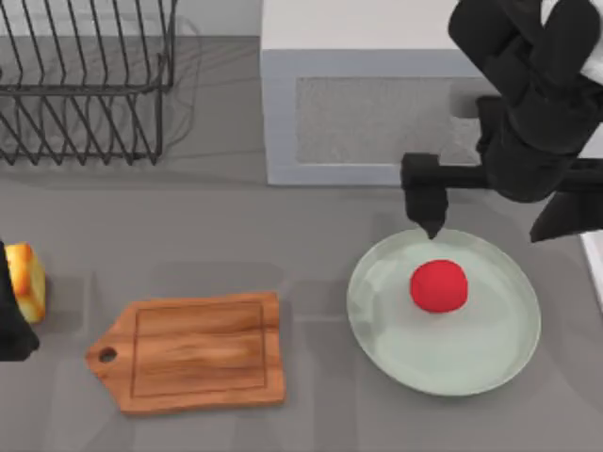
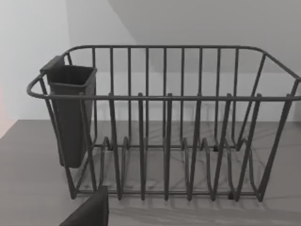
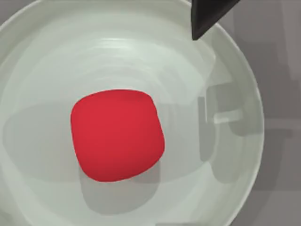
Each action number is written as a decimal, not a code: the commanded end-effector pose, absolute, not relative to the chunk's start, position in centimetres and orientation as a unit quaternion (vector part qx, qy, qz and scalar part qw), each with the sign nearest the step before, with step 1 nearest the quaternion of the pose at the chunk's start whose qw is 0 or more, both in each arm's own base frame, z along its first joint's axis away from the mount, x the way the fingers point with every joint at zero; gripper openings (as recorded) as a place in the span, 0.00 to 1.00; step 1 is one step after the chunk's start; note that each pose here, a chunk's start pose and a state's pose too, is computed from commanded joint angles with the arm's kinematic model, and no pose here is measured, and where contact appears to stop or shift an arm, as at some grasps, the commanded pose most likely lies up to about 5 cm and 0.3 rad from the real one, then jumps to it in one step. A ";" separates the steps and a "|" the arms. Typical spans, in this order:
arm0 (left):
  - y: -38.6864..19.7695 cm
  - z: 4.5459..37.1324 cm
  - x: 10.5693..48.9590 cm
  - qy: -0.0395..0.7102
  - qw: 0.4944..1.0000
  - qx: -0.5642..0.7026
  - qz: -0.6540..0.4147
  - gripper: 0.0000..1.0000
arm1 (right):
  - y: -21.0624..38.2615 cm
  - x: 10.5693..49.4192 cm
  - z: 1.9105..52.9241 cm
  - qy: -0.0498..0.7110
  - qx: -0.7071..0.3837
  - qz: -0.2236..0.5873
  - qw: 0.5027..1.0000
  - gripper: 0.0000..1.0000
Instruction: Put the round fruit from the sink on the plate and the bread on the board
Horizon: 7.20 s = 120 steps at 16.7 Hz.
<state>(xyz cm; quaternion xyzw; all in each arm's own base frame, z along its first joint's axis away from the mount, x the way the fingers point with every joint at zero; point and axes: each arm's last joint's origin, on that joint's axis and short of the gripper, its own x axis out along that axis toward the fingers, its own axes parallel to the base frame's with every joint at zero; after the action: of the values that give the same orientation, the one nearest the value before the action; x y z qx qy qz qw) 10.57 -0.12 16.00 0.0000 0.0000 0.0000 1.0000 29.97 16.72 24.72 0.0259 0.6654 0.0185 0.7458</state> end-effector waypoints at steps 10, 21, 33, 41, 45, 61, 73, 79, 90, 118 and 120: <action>-0.1 16.0 10.6 0.000 1.000 0.000 0.000 1.00 | 4.2 16.3 26.7 0.331 0.079 0.076 0.937 1.00; -0.1 16.0 10.6 0.000 1.000 0.000 0.000 1.00 | -0.1 10.6 16.1 0.004 0.002 0.002 1.000 1.00; -0.1 18.9 11.3 0.079 0.997 -0.006 0.002 1.00 | -0.1 10.6 16.0 0.000 0.000 0.000 1.000 1.00; 0.6 22.8 18.1 0.379 0.924 -0.038 0.028 1.00 | -0.1 10.6 16.0 0.000 0.000 0.000 1.000 1.00; 1.2 22.6 23.3 0.516 0.854 -0.052 0.044 1.00 | -0.1 10.6 16.0 0.000 0.000 0.000 1.000 1.00; 2.1 18.5 32.7 0.703 0.705 -0.065 0.065 1.00 | -0.1 10.6 16.0 0.000 0.000 0.000 1.000 1.00; 2.3 11.4 32.7 0.704 0.704 -0.067 0.068 1.00 | -0.1 10.6 16.0 0.000 0.000 0.000 1.000 1.00; 2.3 11.4 32.7 0.704 0.704 -0.067 0.068 0.70 | -0.1 10.6 16.0 0.000 0.000 0.000 1.000 1.00; 2.3 11.4 32.7 0.704 0.704 -0.067 0.068 0.00 | -0.1 10.6 16.0 0.000 0.000 0.000 1.000 1.00; 2.3 20.8 32.7 0.705 0.696 -0.095 0.098 0.00 | -0.1 10.6 16.0 0.000 0.000 0.000 1.000 1.00; 2.2 20.3 32.6 0.702 0.686 -0.131 0.137 0.00 | -0.1 10.6 16.0 0.000 0.000 0.000 1.000 1.00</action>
<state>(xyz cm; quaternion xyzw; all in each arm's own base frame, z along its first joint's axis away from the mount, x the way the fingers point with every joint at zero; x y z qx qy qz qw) 32.60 2.21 20.31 -0.1310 0.7024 0.1374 0.6860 10.57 -0.12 16.00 0.0000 0.0000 0.0000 1.0000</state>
